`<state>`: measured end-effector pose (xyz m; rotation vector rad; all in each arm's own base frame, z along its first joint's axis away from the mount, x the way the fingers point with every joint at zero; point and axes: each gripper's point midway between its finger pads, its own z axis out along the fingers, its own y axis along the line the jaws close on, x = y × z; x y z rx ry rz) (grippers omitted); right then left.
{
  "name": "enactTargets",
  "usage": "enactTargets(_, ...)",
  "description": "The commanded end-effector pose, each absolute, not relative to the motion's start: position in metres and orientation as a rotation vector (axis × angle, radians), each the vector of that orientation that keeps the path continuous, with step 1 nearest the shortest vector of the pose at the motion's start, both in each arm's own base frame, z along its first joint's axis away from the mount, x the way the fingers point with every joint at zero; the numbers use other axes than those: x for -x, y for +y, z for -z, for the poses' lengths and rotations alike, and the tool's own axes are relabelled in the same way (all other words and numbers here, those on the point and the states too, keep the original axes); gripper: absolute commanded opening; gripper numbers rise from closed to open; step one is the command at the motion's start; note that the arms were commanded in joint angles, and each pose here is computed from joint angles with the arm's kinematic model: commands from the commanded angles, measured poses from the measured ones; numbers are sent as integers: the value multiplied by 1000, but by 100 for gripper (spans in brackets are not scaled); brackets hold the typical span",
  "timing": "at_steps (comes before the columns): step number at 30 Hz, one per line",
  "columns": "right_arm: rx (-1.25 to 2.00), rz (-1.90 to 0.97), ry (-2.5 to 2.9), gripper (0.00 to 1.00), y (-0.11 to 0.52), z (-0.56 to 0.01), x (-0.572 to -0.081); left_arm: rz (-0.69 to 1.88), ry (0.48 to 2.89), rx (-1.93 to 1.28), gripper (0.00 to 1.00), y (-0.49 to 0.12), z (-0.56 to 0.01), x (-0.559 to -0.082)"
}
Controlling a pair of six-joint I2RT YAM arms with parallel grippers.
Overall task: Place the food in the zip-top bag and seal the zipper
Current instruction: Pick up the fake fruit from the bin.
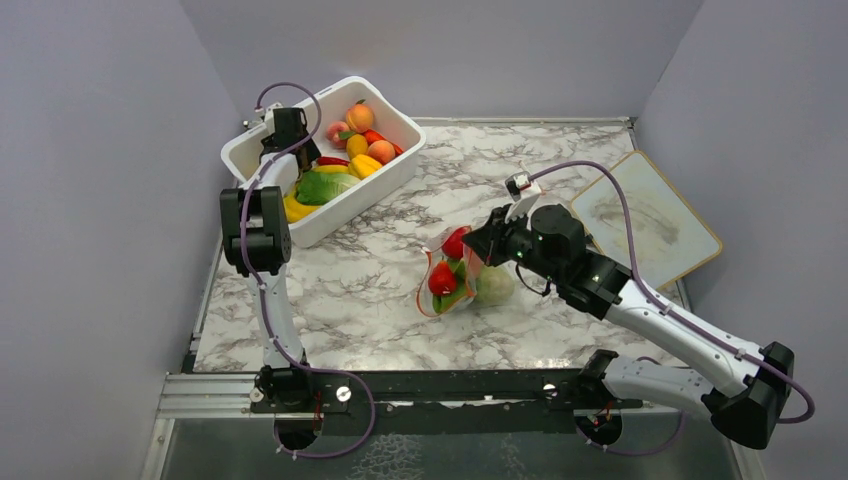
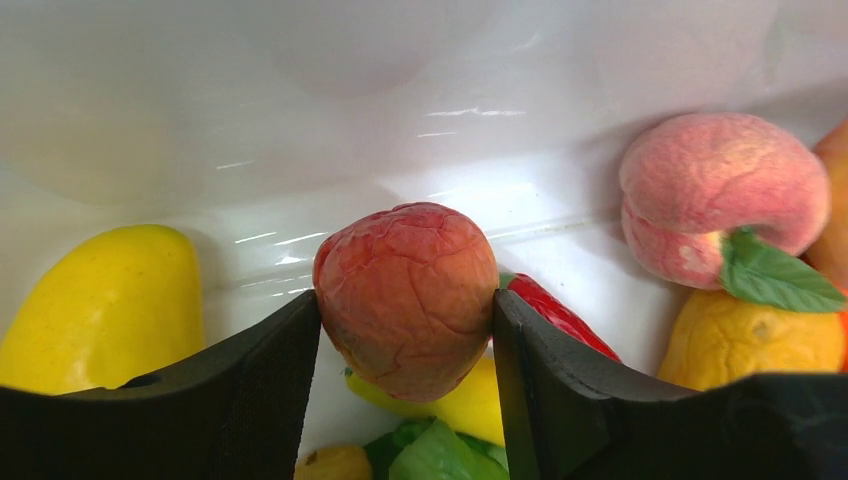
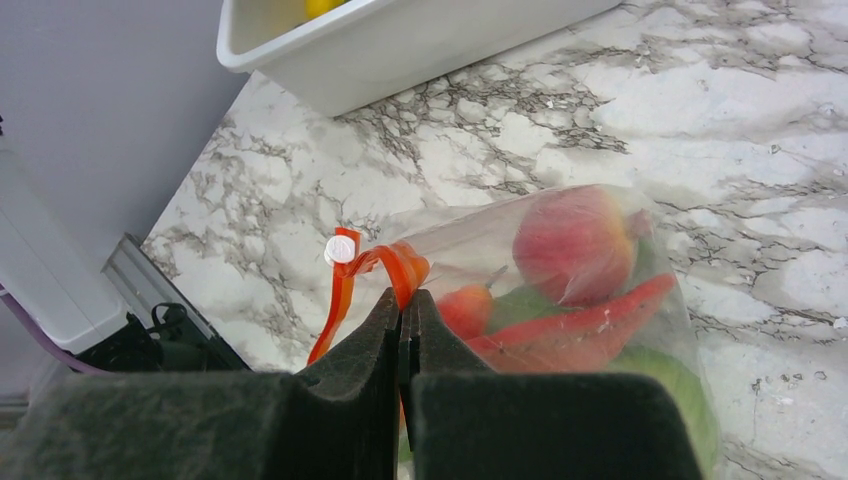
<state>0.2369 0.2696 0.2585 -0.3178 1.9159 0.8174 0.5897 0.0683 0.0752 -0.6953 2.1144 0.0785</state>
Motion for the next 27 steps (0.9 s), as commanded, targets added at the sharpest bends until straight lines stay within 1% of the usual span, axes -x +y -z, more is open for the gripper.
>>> enactTargets(1,283,-843,1855,1,268,-276,-238,5,1988,623,33,63,-140,-595)
enactTargets(6,254,-842,1863,1,264,-270,-237,39,1918,581,33,58,-171,-591)
enactTargets(14,232,-863,1872,1,262,-270,-233,160,1858,504,33,38,-225,-580)
enactTargets(22,207,-891,1883,1,265,-273,-232,351,1836,370,33,0,-261,-543)
enactTargets(24,194,-899,1885,1,266,-275,-232,414,1868,296,33,-19,-259,-531)
enactTargets(25,176,-899,1891,1,265,-275,-233,424,1868,243,33,-29,-269,-520)
enactTargets(27,143,-900,1903,1,264,-274,-235,436,1904,131,33,-53,-265,-502)
